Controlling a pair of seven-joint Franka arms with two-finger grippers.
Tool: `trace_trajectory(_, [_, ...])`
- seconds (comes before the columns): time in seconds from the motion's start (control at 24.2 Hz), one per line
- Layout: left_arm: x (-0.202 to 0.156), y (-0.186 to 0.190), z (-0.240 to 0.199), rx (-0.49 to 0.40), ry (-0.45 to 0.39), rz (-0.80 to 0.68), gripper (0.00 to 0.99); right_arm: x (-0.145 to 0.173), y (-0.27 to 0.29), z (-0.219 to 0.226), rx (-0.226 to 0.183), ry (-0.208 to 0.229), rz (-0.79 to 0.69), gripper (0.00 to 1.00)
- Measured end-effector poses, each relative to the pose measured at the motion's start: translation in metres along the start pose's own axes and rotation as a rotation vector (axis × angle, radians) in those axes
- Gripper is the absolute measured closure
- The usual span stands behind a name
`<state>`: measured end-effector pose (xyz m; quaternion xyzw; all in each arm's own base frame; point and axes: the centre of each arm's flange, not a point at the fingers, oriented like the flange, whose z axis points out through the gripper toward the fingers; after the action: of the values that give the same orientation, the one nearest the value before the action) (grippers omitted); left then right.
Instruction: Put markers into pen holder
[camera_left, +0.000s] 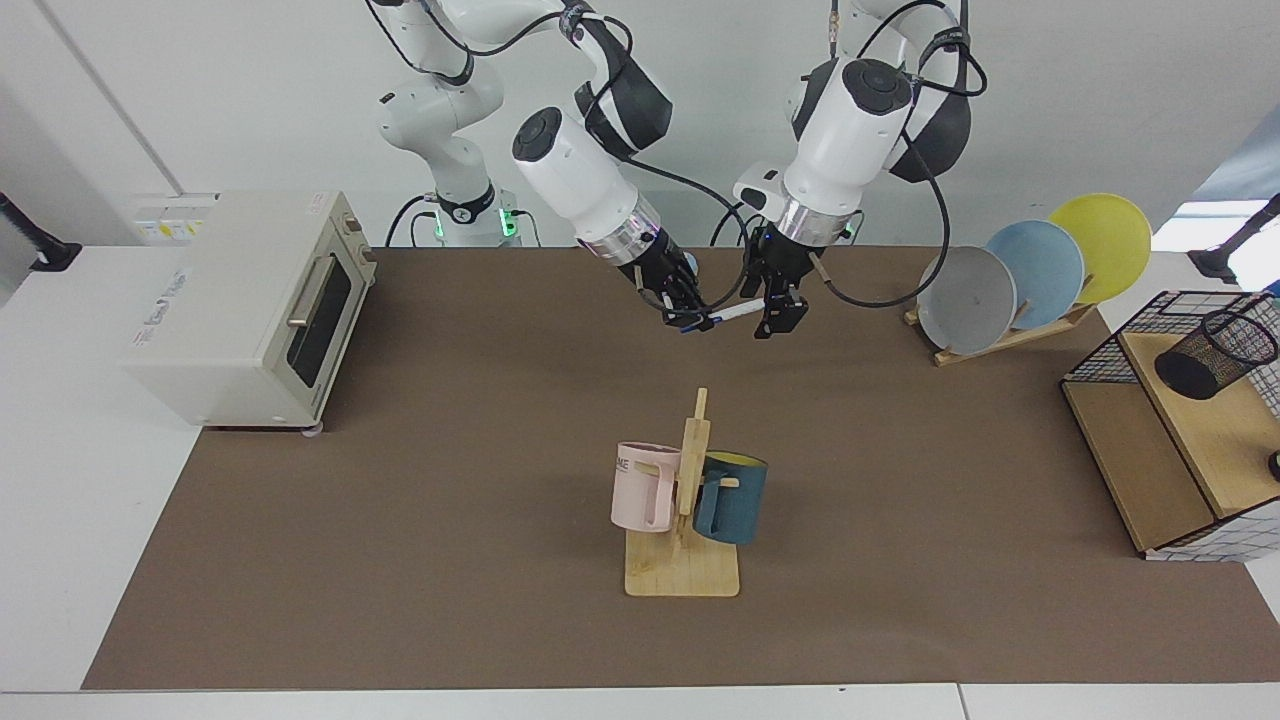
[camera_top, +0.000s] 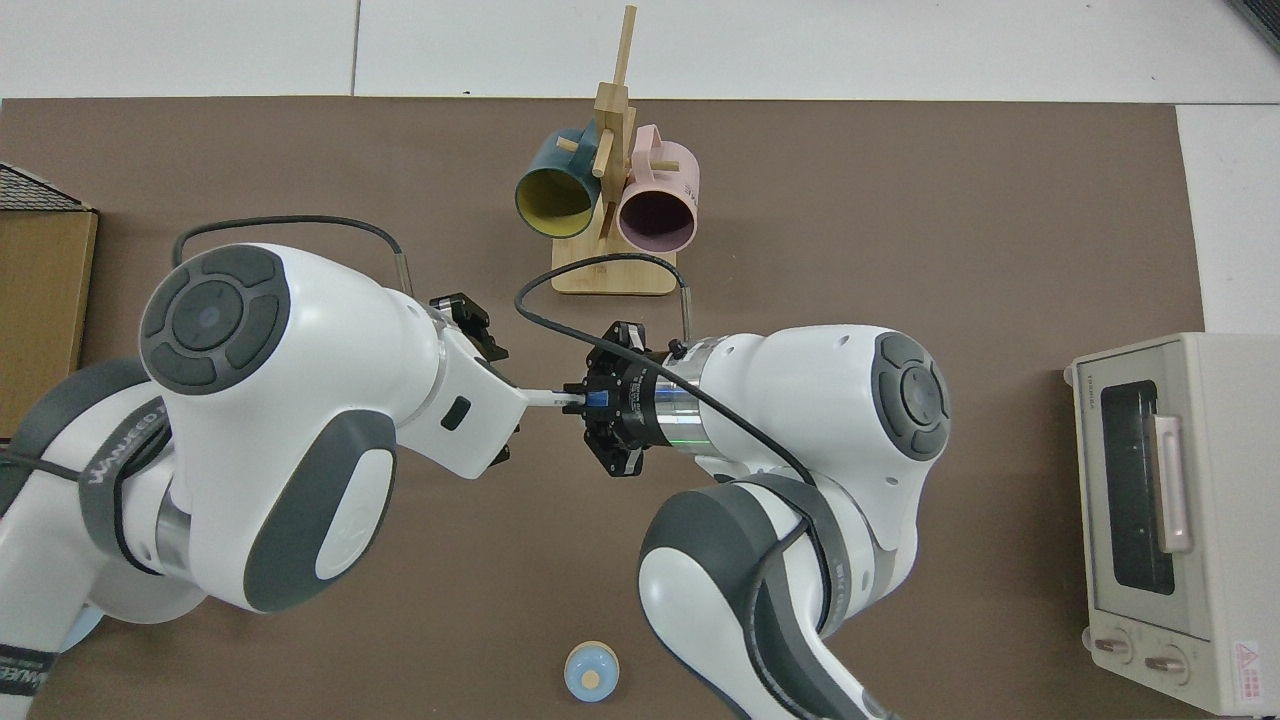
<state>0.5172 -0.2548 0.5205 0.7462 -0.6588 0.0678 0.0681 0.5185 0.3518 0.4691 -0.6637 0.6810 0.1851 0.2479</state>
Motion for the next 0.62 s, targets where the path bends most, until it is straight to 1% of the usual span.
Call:
trace_trajectory(0.04, [0.0,0.0,0.0,0.0,0.0,0.0,0.344,0.0002,-0.0002,-0.0001,0.0,0.0,0.0,0.84])
trace_trajectory(0.08, [0.0,0.0,0.0,0.0,0.0,0.0,0.458,0.0004,-0.0003,-0.0003,0.001,0.0,0.001,0.84])
trace_trajectory(0.16, [0.0,-0.0001,-0.0001,0.0,0.0,-0.001,0.59,0.0006,-0.0005,-0.0004,0.001,0.0,0.001,0.84])
trace_trajectory(0.25, [0.0008,0.0009,-0.0002,-0.003,0.002,0.0,0.753,0.0014,-0.002,-0.001,0.008,0.0,0.003,0.84])
trace_trajectory(0.29, [0.002,0.0019,-0.0003,-0.004,0.004,0.002,0.797,0.0019,-0.0027,-0.0013,0.012,0.0,0.003,0.84])
trace_trajectory(0.33, [0.0024,0.0021,-0.0003,-0.003,0.004,0.003,0.815,0.0022,-0.0029,-0.0014,0.012,0.0,0.002,0.84])
trace_trajectory(0.54, [0.0026,0.0022,-0.0003,-0.004,0.004,0.004,0.819,0.0024,-0.0031,-0.0016,0.012,0.0,0.002,0.82])
trace_trajectory(0.62, [0.0024,0.0019,-0.0004,-0.002,0.004,0.001,0.819,0.0026,-0.0029,-0.0015,0.01,0.001,0.002,0.7])
